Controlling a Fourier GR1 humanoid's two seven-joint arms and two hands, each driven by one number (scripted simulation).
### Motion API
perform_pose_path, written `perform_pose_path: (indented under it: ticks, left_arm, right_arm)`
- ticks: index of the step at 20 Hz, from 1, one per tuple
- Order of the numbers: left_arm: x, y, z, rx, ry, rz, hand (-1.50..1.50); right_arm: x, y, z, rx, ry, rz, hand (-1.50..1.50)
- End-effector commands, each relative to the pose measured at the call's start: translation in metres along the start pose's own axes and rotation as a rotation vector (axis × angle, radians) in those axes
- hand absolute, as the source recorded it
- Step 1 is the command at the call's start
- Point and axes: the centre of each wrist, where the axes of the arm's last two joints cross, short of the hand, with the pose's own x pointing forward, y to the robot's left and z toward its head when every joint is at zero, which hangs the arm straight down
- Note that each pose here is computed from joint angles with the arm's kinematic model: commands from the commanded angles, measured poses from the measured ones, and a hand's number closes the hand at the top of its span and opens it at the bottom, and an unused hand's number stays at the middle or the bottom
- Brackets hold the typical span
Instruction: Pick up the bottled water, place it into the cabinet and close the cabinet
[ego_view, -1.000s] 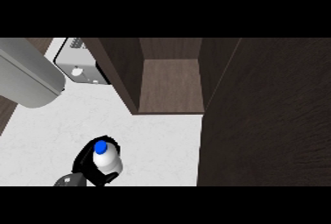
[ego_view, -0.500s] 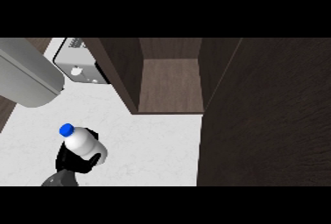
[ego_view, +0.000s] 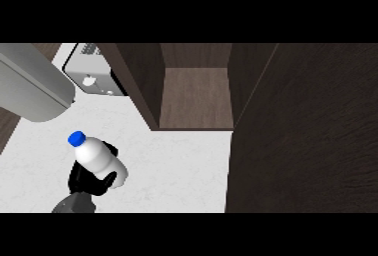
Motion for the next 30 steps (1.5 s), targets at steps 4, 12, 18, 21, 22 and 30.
perform_pose_path:
  ticks: [4, 12, 18, 21, 22, 30]
  left_arm:
    - [0.025, -0.038, -0.008, -0.062, 0.024, -0.018, 1.5]
    - [0.035, -0.122, -0.045, -0.108, -0.028, -0.074, 1.5]
    - [0.051, -0.166, -0.077, -0.144, -0.063, -0.148, 1.5]
    - [0.055, -0.196, -0.075, -0.143, -0.065, -0.188, 1.5]
    - [0.052, -0.197, -0.086, -0.113, -0.062, -0.191, 1.5]
    - [0.068, -0.258, -0.122, -0.132, -0.133, -0.342, 1.5]
  right_arm:
    - [-0.004, 0.0, -0.004, 0.009, 0.007, -0.015, -1.5]
    - [-0.002, 0.01, -0.001, 0.012, 0.013, -0.02, -1.5]
    - [0.003, 0.011, -0.005, 0.015, 0.019, -0.034, -1.5]
    - [-0.008, 0.018, -0.001, 0.013, 0.001, -0.045, -1.5]
    - [-0.012, 0.013, 0.004, 0.011, 0.0, -0.047, -1.5]
    - [-0.013, 0.013, -0.013, 0.021, -0.002, -0.038, -1.5]
